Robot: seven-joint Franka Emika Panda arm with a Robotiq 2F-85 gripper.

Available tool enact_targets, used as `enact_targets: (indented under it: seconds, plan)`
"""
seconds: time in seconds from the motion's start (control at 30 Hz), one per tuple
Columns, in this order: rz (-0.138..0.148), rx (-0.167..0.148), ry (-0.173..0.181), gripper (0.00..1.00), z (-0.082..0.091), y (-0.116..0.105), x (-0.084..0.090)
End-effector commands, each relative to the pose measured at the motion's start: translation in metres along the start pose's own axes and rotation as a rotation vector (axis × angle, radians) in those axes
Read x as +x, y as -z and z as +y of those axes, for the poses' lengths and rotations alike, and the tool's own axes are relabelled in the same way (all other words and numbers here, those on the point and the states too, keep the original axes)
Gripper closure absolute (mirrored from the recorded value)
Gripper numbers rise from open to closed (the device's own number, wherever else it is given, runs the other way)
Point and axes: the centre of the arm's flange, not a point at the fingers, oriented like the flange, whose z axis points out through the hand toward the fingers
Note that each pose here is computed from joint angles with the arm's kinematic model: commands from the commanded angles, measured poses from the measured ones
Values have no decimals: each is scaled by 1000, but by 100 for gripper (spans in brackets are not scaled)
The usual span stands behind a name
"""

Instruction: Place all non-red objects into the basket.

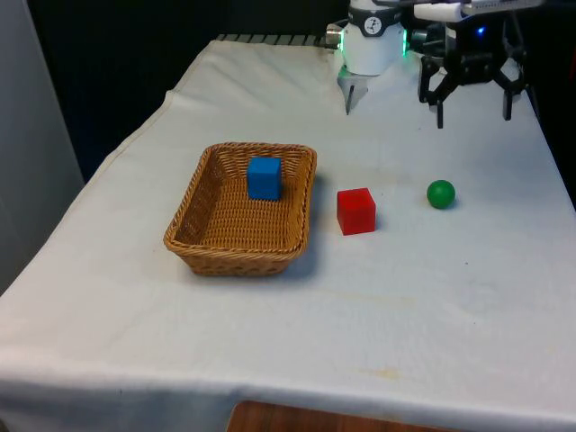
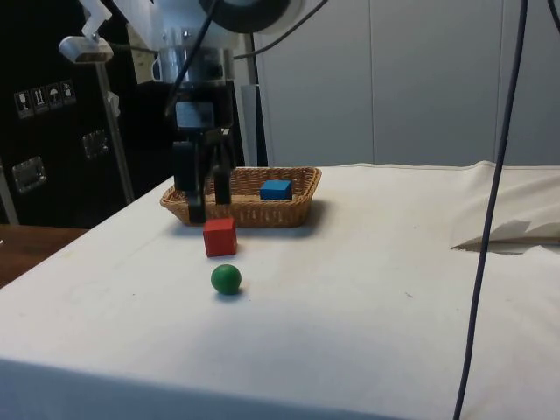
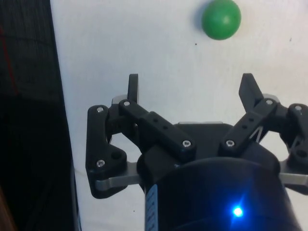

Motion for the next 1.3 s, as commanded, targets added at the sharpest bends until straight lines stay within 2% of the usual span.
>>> enact_targets:
  seconds: [0.0,0.37,0.4,0.43,0.67,0.7,0.83,1.1,1.27]
  plan:
    - [3,5,0,0,-1,-2,1]
    - [-3,13,-5,0,-3,-21,2]
    - [-8,4,-1,0,-2,-18,1]
    - [-3,13,-6,0,-3,-22,2]
    - [-5,13,-10,0,-2,-42,5]
    - [-8,5,-5,0,-1,-40,3]
    - [-4,13,-10,0,-2,-52,5]
    - [-3,9,-14,0,2,-71,8]
    - [-4,5,-19,0,12,-77,14]
